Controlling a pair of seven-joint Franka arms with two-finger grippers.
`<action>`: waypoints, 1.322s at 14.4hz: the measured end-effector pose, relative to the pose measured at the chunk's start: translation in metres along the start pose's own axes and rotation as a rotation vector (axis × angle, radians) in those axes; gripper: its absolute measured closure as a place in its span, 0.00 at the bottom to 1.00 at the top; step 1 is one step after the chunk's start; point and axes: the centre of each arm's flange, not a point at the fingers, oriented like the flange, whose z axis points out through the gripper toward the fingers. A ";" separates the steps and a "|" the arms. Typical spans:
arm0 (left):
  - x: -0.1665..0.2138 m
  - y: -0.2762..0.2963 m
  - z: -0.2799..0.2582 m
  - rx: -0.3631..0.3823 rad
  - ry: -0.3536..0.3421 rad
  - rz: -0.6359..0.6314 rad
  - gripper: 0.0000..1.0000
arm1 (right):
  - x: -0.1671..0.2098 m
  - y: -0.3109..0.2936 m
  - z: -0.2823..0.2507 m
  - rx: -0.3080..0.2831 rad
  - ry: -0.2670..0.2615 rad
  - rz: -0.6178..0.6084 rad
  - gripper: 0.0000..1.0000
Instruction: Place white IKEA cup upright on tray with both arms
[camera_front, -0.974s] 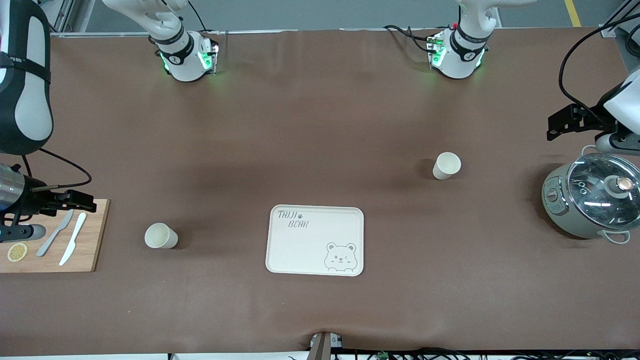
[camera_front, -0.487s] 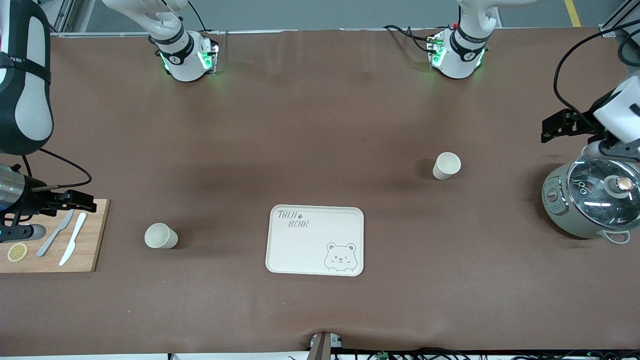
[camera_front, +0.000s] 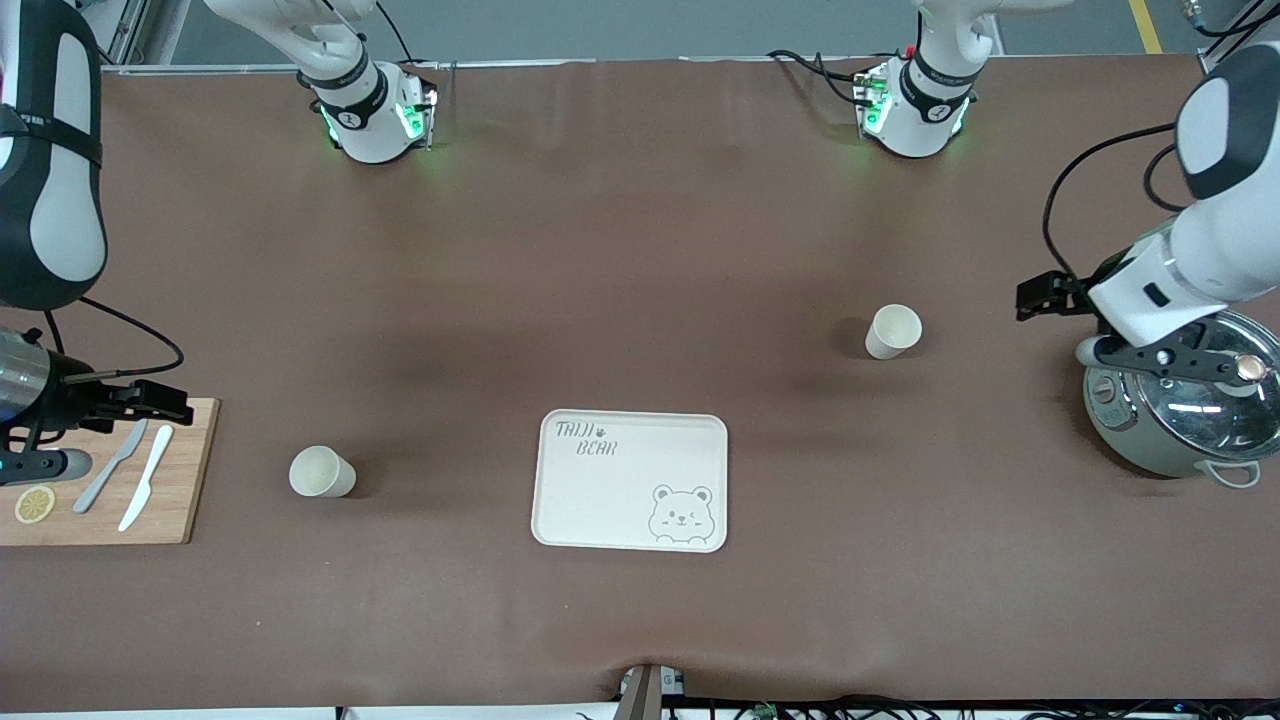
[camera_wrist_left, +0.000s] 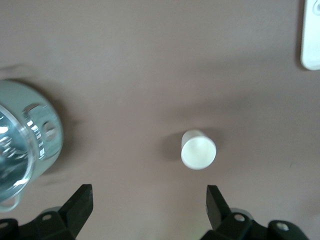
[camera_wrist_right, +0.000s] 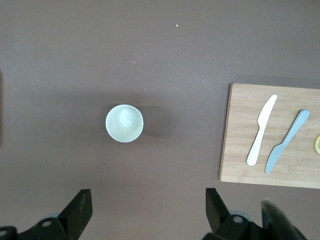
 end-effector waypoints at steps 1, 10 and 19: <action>-0.003 0.000 0.012 -0.009 0.022 -0.004 0.00 | 0.001 -0.001 0.003 0.000 0.000 -0.001 0.00; -0.039 0.011 0.106 0.007 0.151 0.000 0.00 | 0.045 -0.031 0.108 -0.010 0.025 -0.052 0.00; -0.072 0.038 0.190 0.019 0.215 0.023 0.00 | 0.046 -0.002 0.170 -0.020 0.007 -0.068 0.00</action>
